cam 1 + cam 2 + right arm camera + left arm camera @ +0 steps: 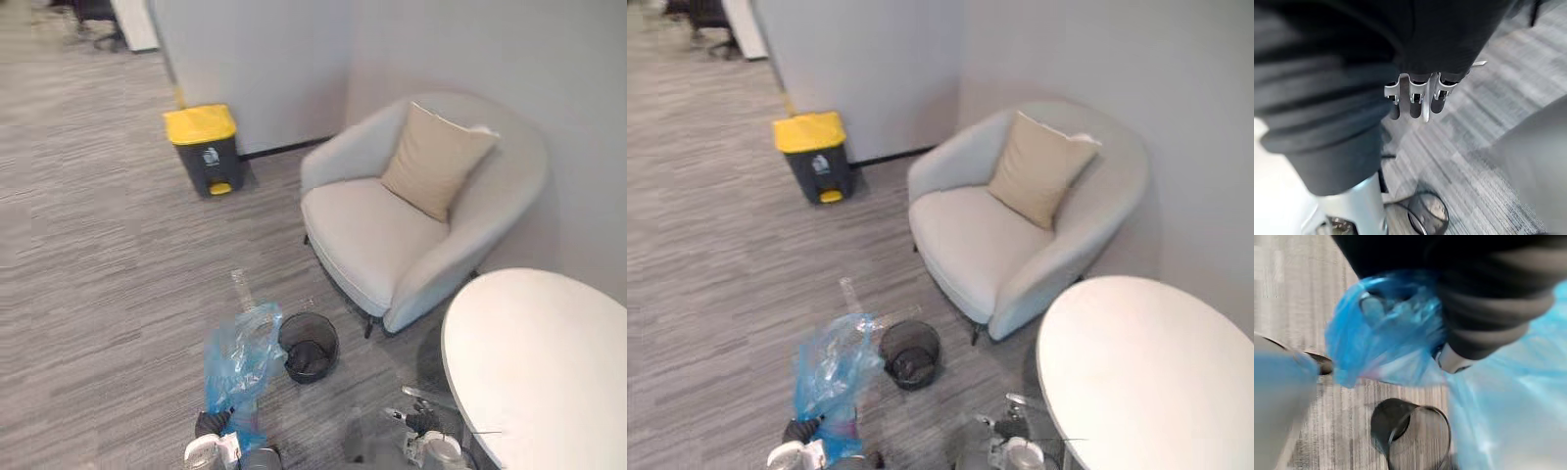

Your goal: Gather rubbish on tea table into small bin, then transfer packed bag to large trash can.

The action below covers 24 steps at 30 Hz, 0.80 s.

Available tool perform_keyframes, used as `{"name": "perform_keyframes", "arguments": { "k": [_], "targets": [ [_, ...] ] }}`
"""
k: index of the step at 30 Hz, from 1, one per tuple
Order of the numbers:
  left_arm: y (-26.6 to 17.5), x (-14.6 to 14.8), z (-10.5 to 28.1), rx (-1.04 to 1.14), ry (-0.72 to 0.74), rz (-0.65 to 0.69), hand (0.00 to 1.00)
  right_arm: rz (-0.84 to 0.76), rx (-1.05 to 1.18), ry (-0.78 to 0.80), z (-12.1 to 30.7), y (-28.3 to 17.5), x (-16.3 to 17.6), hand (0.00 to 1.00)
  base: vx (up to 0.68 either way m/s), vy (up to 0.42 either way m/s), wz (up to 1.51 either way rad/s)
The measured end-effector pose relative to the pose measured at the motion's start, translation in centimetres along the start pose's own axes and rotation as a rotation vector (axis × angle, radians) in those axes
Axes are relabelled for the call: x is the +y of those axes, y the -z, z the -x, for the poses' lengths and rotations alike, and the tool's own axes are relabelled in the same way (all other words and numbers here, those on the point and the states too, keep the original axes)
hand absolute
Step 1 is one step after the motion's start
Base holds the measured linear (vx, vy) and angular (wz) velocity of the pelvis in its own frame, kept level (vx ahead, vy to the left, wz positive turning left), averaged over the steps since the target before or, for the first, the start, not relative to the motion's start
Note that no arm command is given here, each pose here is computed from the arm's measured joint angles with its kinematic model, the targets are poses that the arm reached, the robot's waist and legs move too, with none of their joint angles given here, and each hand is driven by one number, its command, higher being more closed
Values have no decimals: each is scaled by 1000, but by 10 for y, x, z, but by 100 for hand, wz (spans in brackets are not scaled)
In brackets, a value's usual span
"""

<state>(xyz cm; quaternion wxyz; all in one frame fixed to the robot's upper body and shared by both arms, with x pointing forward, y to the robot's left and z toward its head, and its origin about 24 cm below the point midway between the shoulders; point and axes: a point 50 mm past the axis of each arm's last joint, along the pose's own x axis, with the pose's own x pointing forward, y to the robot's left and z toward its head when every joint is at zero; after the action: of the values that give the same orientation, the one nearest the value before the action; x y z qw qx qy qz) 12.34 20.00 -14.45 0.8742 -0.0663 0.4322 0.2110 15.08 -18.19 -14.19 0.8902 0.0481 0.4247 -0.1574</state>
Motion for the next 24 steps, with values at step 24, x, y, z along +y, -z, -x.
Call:
{"name": "perform_keyframes", "arguments": {
  "k": [24],
  "targets": [
    [-12,-18,-5,-28,94,-176,100,-68,55,82,0,8,-5,0,-134,91,52]
  ]
}}
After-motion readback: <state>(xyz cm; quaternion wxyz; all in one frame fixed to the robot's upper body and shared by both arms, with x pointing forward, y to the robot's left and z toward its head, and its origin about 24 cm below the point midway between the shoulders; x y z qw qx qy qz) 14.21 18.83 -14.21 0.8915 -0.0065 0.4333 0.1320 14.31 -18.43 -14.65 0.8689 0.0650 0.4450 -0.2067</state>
